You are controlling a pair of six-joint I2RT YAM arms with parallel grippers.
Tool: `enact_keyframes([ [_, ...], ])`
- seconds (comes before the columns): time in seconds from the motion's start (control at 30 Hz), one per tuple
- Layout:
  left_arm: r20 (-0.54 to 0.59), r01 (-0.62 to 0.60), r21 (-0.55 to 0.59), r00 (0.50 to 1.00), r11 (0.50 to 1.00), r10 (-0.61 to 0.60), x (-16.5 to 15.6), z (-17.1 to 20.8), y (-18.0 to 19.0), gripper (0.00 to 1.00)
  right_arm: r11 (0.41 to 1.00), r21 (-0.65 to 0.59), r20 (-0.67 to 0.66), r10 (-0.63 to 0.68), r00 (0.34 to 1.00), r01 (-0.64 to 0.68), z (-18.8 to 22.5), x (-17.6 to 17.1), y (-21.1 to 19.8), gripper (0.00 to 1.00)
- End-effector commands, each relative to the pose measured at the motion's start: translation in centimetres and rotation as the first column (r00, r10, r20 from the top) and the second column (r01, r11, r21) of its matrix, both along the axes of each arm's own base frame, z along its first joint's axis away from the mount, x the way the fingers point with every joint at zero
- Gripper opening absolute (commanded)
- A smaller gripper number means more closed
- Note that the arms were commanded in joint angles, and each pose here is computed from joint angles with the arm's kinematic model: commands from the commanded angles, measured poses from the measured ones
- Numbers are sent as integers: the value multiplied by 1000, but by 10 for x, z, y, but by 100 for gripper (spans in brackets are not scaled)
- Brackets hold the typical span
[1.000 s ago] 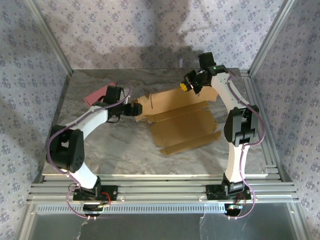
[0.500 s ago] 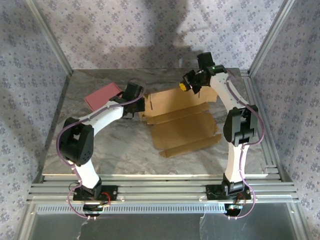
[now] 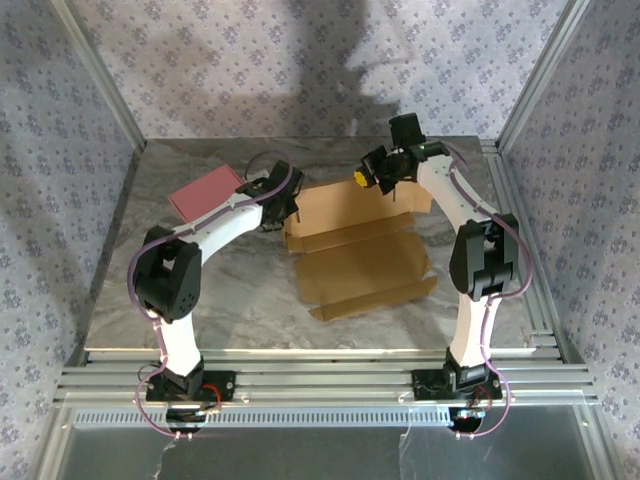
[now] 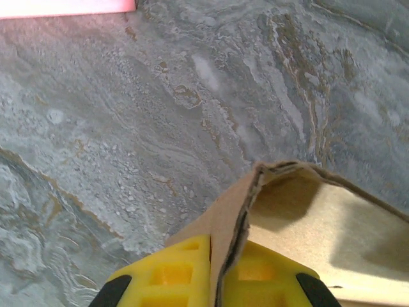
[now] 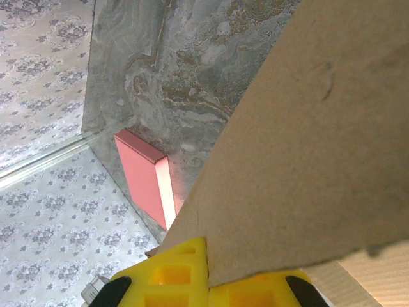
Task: Fold the paper box
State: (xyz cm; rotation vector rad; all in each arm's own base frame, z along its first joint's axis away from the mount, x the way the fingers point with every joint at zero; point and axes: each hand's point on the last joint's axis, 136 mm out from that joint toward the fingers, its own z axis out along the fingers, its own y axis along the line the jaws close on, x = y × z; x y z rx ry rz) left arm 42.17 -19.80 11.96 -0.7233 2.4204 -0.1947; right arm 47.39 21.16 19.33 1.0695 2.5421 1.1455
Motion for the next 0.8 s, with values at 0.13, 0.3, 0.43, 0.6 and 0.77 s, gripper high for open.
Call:
enact_keyframes([
  [0.13, -136, -151, -82, 981, 985, 139, -18, -22, -1, 19, 999, -21, -1, -32, 999, 32, 5, -9, -5, 0],
  [0.3, -54, -119, -190, 992, 975, 110, -22, 0, 0, 44, 999, -20, 7, -25, 1000, 25, -1, -13, -5, 0],
  [0.43, -27, -41, -239, 999, 970, 35, -26, 19, 2, 57, 999, -16, 23, -29, 999, 29, 0, -11, -9, 0],
  [0.6, 48, 114, -196, 993, 974, -106, -44, 58, 21, 70, 1000, -11, 33, -8, 999, 8, 1, -10, -14, 0],
  [0.77, 154, 219, -207, 970, 953, -190, -67, 92, 60, 72, 999, -11, 61, 42, 997, -41, 4, -7, -16, 0],
])
